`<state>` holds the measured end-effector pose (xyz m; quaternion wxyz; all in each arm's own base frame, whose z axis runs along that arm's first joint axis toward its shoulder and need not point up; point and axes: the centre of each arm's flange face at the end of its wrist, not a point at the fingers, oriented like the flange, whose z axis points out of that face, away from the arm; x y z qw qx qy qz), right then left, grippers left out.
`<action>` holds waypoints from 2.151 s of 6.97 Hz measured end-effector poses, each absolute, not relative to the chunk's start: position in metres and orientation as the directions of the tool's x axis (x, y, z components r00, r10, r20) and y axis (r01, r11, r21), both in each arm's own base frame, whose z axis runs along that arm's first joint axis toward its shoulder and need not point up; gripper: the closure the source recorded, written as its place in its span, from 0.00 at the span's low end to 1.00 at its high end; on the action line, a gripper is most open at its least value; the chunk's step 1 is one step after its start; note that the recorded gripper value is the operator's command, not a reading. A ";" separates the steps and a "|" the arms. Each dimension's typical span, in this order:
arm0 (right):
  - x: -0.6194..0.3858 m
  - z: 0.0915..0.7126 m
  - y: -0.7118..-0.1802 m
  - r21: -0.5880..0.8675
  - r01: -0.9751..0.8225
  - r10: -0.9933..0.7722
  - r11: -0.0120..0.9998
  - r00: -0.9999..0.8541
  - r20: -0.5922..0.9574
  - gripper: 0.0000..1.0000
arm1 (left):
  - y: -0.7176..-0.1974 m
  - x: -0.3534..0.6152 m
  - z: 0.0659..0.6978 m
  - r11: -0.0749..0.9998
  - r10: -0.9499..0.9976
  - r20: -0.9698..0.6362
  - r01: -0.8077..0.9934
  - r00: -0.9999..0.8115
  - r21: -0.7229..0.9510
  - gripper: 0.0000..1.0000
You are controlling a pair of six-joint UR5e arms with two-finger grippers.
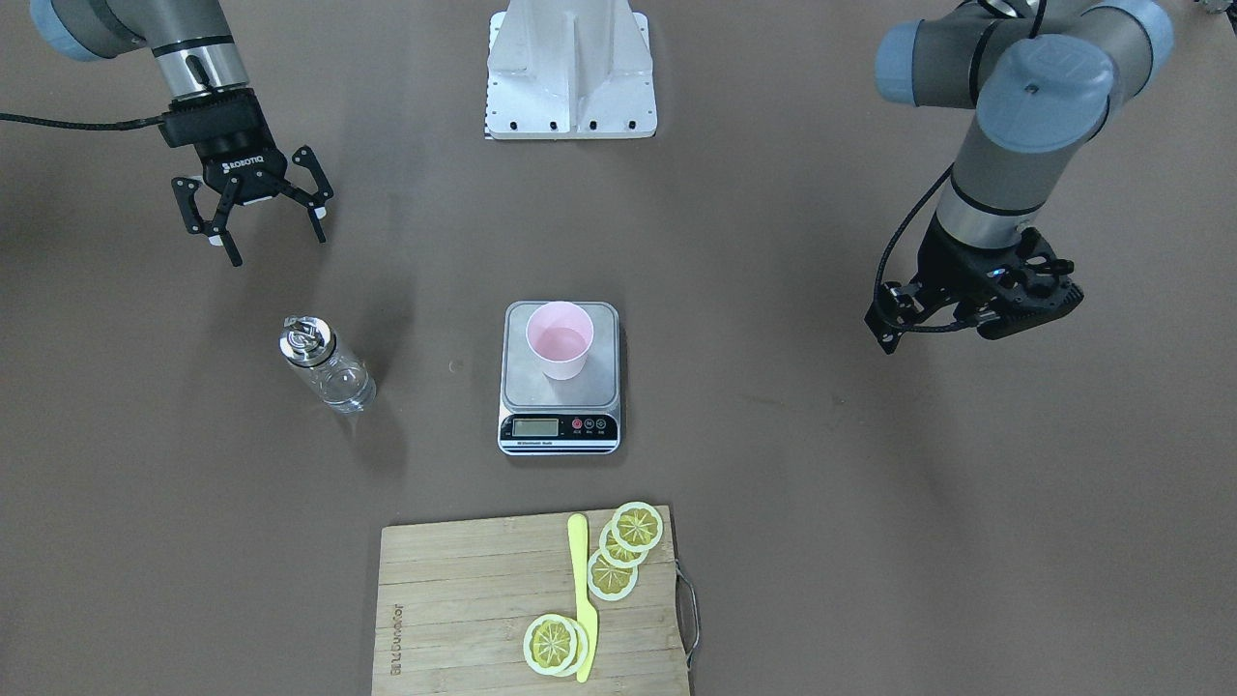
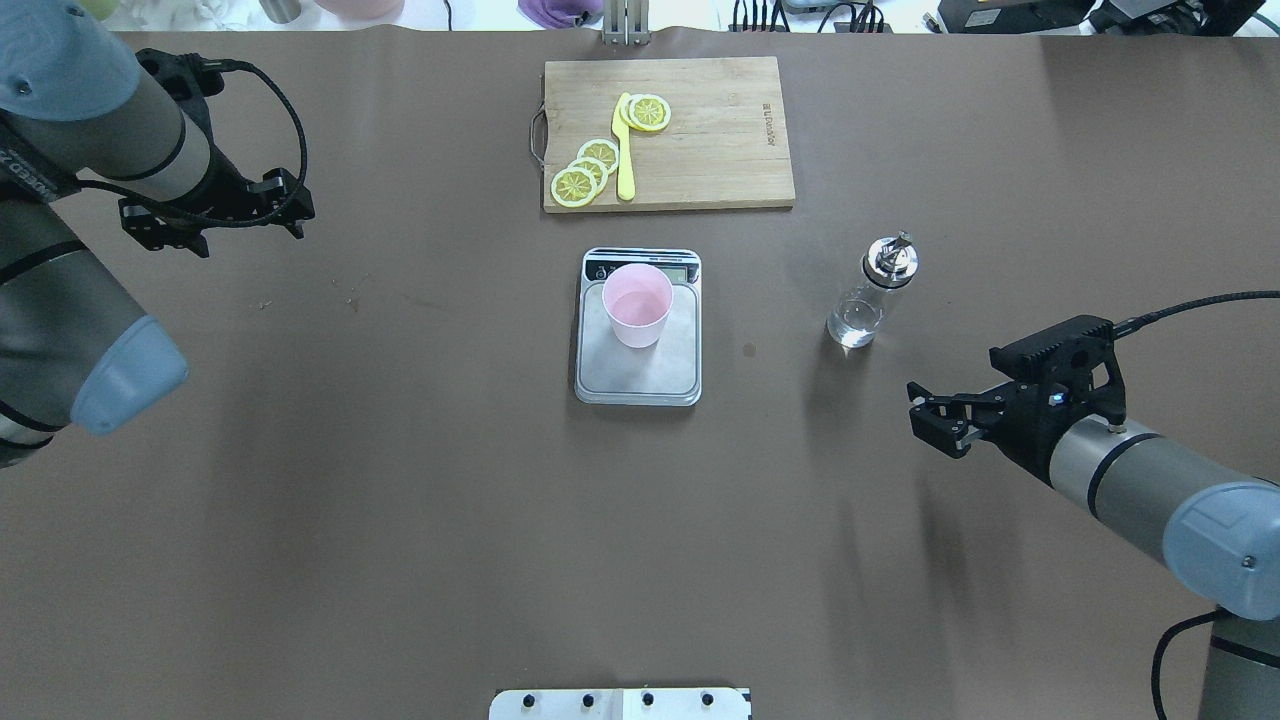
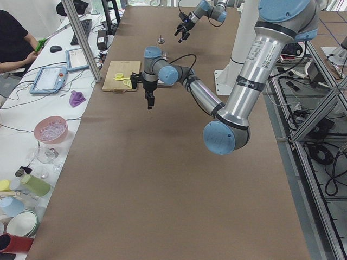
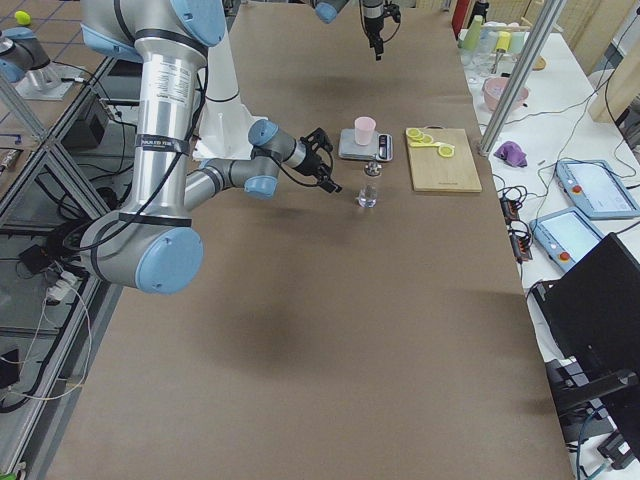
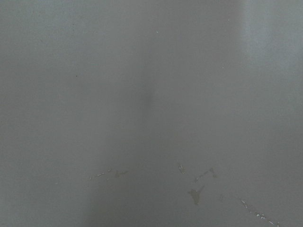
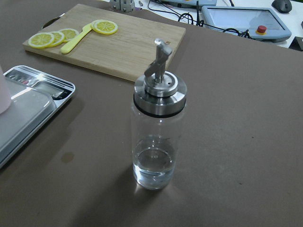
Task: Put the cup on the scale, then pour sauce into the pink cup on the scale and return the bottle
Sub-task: 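Close the right gripper around the glass bottle's neck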
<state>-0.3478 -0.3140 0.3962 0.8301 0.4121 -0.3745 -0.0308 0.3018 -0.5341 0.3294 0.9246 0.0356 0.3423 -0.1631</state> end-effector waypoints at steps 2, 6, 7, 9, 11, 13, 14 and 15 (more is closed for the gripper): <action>-0.384 0.391 -0.324 0.715 -0.273 -0.369 0.643 0.708 0.602 0.02 | -0.535 0.303 0.329 0.944 -0.277 -0.645 0.326 0.712 -0.045 0.01; -0.397 0.409 -0.334 0.750 -0.268 -0.356 0.604 0.752 0.555 0.02 | -0.538 0.305 0.331 0.944 -0.280 -0.640 0.326 0.715 -0.049 0.01; -0.399 0.417 -0.336 0.753 -0.286 -0.354 0.592 0.748 0.562 0.02 | -0.539 0.305 0.331 0.944 -0.281 -0.640 0.327 0.715 -0.050 0.01; -0.396 0.425 -0.345 0.761 -0.321 -0.352 0.564 0.740 0.573 0.02 | -0.539 0.305 0.331 0.944 -0.281 -0.640 0.327 0.715 -0.050 0.01; -0.400 0.422 -0.358 0.786 -0.320 -0.352 0.528 0.760 0.546 0.02 | -0.539 0.306 0.331 0.944 -0.281 -0.640 0.327 0.715 -0.050 0.01; -0.407 0.426 -0.374 0.795 -0.317 -0.339 0.517 0.776 0.531 0.02 | -0.539 0.306 0.331 0.944 -0.281 -0.640 0.327 0.715 -0.049 0.01; -0.408 0.427 -0.377 0.795 -0.318 -0.334 0.517 0.780 0.529 0.02 | -0.539 0.306 0.331 0.944 -0.281 -0.640 0.327 0.715 -0.050 0.01; -0.413 0.426 -0.381 0.793 -0.323 -0.331 0.516 0.779 0.532 0.02 | -0.540 0.306 0.332 0.944 -0.282 -0.638 0.327 0.717 -0.051 0.01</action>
